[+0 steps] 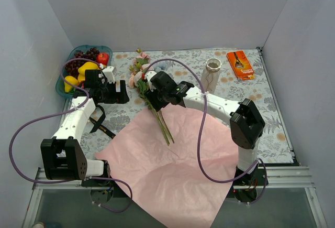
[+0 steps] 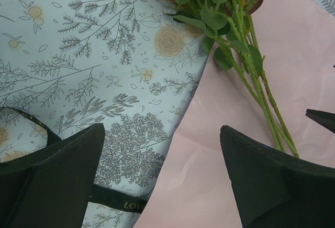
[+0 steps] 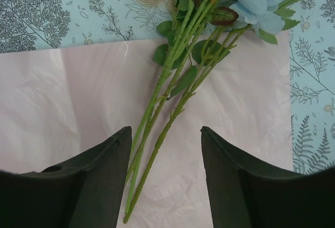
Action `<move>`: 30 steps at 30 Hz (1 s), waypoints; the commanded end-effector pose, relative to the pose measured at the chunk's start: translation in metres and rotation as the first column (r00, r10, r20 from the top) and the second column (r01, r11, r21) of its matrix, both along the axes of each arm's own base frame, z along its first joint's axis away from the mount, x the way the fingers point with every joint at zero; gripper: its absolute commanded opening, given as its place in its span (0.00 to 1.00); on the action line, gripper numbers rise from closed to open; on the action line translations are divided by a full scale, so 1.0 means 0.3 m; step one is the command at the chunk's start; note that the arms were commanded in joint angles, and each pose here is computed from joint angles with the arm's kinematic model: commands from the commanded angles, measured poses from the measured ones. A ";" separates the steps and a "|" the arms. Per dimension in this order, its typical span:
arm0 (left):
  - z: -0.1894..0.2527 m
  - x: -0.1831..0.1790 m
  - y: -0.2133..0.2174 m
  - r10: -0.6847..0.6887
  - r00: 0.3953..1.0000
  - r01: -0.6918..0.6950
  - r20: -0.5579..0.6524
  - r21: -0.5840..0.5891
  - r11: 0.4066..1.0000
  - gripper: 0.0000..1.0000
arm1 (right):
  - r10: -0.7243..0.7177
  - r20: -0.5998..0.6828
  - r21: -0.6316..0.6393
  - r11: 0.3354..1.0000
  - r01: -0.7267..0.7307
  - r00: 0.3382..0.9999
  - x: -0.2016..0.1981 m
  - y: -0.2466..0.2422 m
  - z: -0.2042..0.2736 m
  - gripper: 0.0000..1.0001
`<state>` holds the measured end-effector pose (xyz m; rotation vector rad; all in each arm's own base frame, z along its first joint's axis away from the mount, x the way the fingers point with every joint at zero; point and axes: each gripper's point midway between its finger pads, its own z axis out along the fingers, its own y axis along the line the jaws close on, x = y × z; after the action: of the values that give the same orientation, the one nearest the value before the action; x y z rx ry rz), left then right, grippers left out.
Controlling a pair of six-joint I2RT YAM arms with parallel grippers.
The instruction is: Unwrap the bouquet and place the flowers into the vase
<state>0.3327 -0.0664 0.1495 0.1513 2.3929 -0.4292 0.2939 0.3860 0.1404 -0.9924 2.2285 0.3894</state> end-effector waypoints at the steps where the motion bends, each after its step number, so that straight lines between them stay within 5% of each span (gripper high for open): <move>1: 0.005 -0.009 0.034 0.022 0.999 -0.024 0.029 0.046 0.999 0.92 | 0.018 0.076 0.075 0.997 -0.024 0.997 0.035 0.076 0.022 0.62; 16: -0.059 -0.015 0.051 0.029 1.000 -0.030 0.005 0.077 0.997 0.93 | 0.040 0.063 0.066 0.997 -0.044 0.997 0.056 0.160 -0.165 0.43; 30: -0.076 -0.028 0.050 0.020 1.000 -0.020 0.009 0.079 0.997 0.93 | 0.050 0.037 0.065 0.997 -0.052 0.998 0.078 0.219 -0.235 0.40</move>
<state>0.3228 -0.0537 0.1182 0.1481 2.4467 -0.3410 0.3065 0.4290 0.0532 -1.0329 2.2192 0.4073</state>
